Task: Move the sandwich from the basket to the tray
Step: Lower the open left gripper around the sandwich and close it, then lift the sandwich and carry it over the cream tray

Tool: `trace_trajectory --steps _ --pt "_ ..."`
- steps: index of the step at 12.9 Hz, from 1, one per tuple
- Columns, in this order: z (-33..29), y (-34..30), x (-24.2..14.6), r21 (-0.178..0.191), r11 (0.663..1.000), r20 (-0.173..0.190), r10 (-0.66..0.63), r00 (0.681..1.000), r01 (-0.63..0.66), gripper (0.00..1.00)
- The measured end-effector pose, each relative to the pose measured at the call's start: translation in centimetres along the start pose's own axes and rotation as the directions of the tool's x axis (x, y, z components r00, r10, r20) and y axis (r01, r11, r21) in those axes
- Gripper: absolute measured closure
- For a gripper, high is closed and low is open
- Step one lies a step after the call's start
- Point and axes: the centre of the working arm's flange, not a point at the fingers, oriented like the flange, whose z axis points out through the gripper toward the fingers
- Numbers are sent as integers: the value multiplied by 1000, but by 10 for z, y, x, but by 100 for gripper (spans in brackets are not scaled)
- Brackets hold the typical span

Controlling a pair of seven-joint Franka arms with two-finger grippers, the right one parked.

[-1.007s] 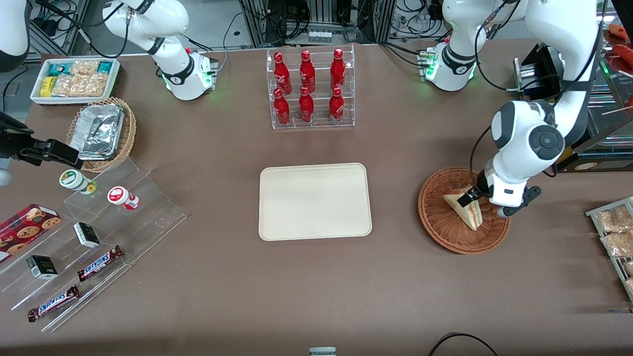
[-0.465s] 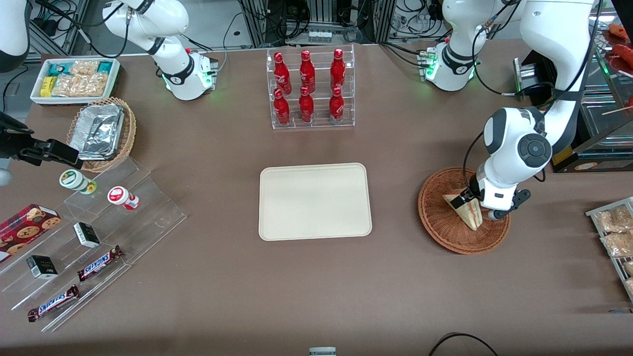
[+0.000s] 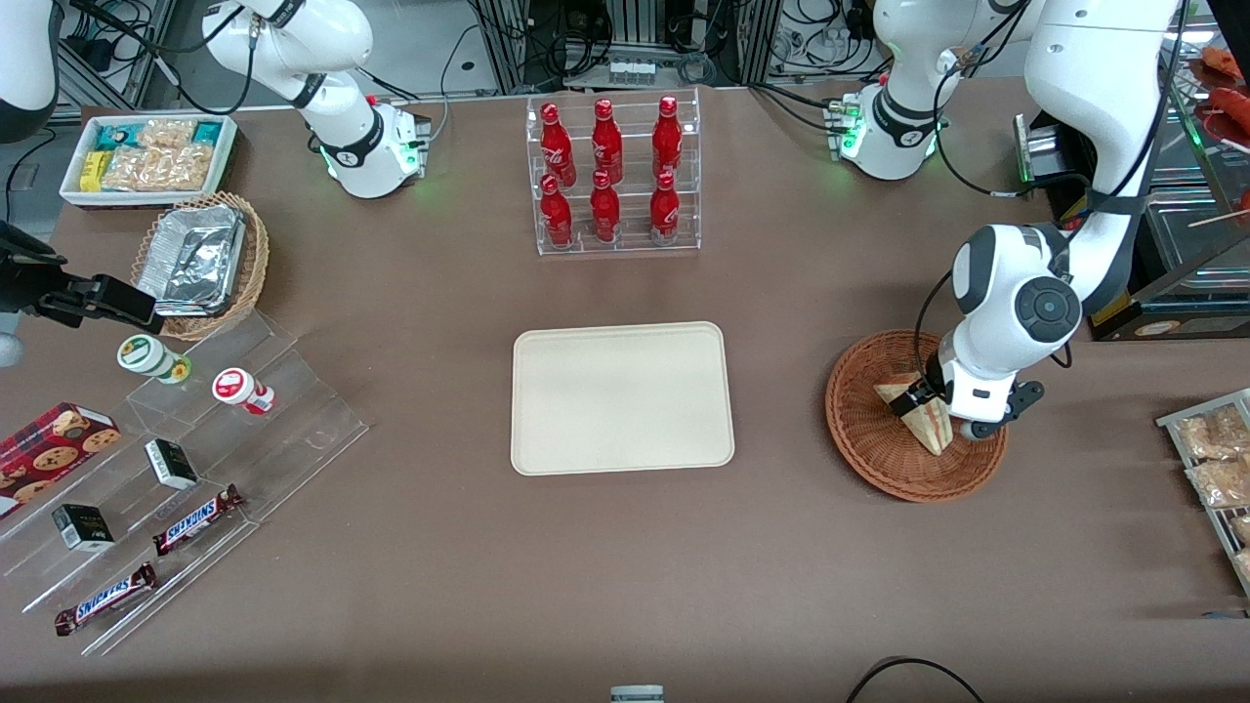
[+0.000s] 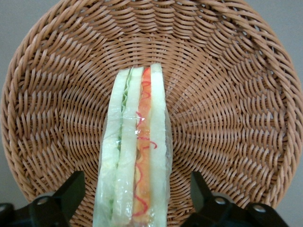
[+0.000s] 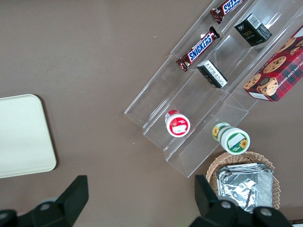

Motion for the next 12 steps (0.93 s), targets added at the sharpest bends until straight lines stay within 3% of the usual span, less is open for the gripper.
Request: trace_trajectory --steps 2,5,9,12 --pt "1 0 0 1 1000 1 0 1000 0 32" --pt "-5 3 3 -4 1000 -6 0 1000 0 62" --pt "-49 24 12 54 998 58 33 998 -36 74" --pt "-90 58 3 68 985 80 155 985 -160 85"
